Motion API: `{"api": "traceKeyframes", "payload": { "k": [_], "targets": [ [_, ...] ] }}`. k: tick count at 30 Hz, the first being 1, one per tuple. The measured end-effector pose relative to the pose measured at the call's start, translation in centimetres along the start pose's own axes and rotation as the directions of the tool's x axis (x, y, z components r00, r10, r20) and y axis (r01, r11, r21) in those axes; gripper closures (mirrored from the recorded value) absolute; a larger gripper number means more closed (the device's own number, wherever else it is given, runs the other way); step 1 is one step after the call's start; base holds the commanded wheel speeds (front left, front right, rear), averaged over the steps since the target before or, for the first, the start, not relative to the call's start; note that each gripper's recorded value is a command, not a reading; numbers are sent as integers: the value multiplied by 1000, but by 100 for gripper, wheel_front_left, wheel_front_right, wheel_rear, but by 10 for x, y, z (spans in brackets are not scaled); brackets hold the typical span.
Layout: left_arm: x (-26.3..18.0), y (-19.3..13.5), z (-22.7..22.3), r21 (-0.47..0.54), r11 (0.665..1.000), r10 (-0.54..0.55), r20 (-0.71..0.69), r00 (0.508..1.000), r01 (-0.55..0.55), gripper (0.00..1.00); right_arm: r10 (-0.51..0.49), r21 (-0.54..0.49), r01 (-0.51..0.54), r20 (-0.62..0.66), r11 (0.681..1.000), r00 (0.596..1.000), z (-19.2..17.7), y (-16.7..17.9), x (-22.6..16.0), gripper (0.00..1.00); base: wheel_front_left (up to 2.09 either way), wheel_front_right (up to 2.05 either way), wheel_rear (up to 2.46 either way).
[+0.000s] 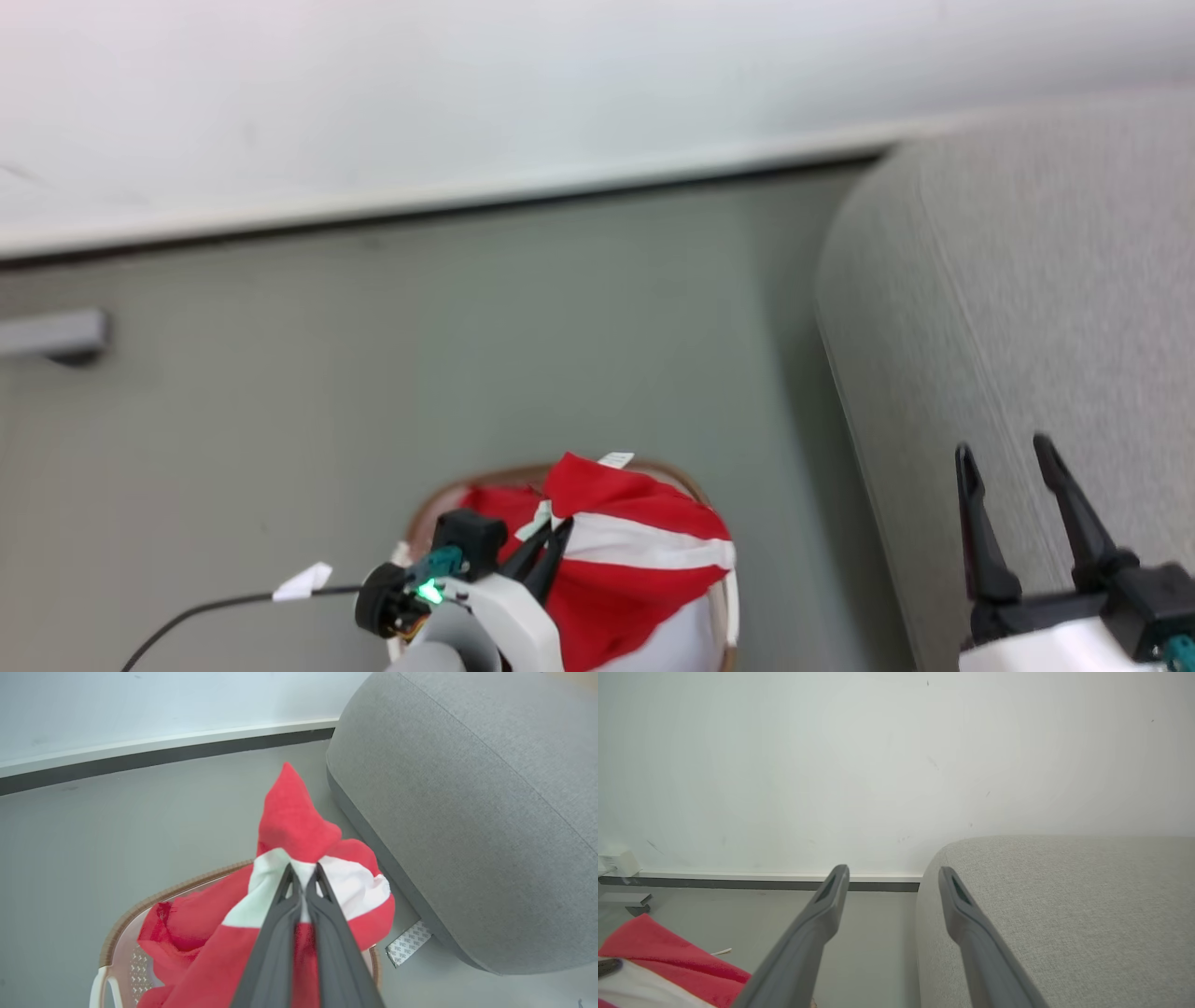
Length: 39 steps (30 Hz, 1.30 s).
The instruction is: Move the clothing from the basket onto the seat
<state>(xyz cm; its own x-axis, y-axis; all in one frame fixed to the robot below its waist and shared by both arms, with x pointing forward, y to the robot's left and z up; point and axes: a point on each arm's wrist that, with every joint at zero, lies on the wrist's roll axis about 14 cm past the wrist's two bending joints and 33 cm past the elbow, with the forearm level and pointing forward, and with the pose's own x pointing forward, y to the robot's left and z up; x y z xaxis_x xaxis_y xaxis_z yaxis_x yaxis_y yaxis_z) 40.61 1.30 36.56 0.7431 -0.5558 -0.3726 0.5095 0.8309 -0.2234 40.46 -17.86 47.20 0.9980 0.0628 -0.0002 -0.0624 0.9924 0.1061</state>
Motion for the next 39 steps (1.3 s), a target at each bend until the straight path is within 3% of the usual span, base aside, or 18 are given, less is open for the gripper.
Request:
{"api": "traceKeyframes", "payload": {
  "k": [14, 22, 29, 39],
  "targets": [
    [-90, -27, 130, 73, 996, 13, 355, 935, -41, 100, 132, -27, -130, 119, 991, 984, 45, 41, -37, 0, 0, 0, 0],
    [-105, -50, 159, 138, 990, -58, 389, 919, 4, 100, 291, -85, -285, 65, 955, 954, 36, 63, -59, 0, 0, 0, 0],
    [-102, -67, 171, 186, 981, -125, 385, 914, 55, 100, 468, -148, -465, -11, 873, 883, 36, 83, -68, 0, 0, 0, 0],
    [-100, -96, 176, 251, 958, -226, 371, 900, 138, 100, 682, -186, -691, -117, 699, 722, 50, 136, -53, 0, 0, 0, 0]
  ]
}}
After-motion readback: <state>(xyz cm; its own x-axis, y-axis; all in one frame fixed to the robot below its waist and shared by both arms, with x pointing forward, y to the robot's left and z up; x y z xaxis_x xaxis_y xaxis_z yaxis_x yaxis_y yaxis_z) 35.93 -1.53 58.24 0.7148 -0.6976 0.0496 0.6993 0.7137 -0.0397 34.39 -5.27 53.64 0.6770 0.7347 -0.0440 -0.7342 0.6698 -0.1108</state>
